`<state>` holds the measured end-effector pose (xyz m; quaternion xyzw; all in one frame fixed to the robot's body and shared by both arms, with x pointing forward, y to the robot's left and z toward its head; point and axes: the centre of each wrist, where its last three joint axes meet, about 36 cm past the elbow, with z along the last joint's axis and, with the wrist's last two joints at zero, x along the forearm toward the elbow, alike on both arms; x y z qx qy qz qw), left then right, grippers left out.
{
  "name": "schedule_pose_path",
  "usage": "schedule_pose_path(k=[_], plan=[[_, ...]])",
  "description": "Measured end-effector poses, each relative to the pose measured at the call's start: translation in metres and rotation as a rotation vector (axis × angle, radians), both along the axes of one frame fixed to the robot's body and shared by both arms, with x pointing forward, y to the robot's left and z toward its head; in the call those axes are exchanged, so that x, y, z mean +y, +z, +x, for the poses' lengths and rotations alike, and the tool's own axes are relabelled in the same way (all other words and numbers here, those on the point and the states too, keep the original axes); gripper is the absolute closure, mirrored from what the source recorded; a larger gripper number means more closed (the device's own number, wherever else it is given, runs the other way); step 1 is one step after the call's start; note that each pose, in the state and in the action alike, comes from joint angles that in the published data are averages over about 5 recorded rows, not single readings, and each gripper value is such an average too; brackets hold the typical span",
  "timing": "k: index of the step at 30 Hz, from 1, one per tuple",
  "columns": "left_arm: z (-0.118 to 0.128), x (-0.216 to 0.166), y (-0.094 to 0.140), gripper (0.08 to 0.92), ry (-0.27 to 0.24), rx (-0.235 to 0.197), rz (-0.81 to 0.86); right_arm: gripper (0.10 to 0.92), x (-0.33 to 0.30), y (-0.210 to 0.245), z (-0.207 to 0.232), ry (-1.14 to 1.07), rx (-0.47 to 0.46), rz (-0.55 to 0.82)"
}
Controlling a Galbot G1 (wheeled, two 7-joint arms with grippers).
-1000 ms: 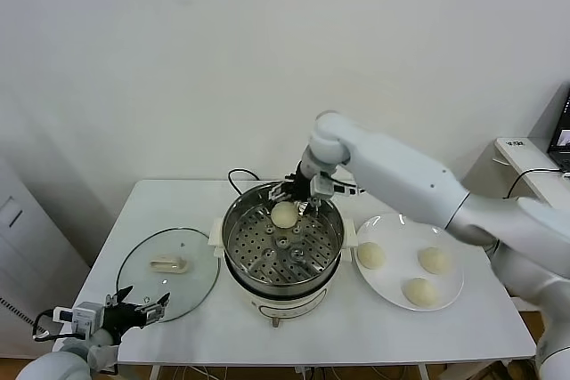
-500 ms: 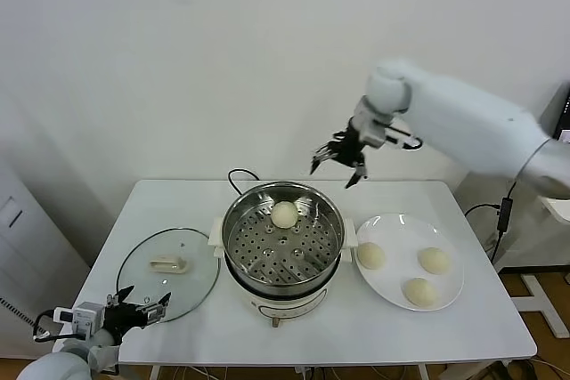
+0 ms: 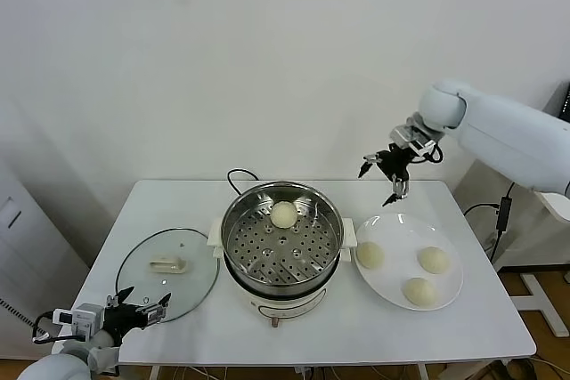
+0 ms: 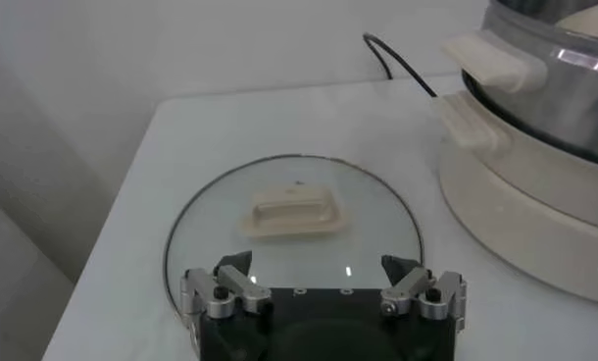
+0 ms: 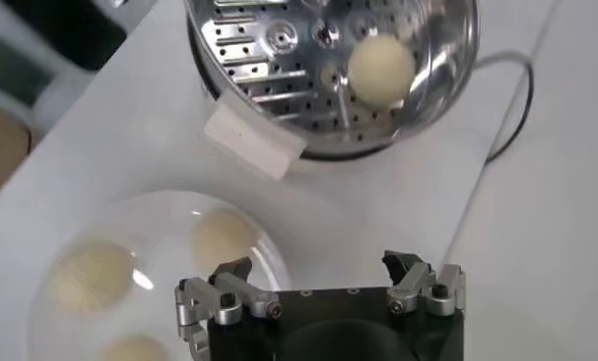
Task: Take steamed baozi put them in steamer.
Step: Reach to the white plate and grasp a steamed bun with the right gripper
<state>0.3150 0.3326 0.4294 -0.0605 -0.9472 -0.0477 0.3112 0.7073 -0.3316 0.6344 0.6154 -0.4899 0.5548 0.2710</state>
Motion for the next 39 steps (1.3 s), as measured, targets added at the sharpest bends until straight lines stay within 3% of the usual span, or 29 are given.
schedule_pose_path(k=[16,32,39], plan=[[0.000,0.000,0.000,0.177,0.001,-0.001,-0.001,0.200,-0.012,-0.100,-0.009,-0.169,0.108,0.006],[0.000,0.001,0.000,0.177,0.002,0.003,0.000,0.203,-0.018,-0.161,-0.020,-0.234,0.136,0.001],[0.000,0.001,0.000,0.177,0.001,0.003,0.001,0.287,-0.018,-0.175,-0.024,-0.248,0.139,0.003]])
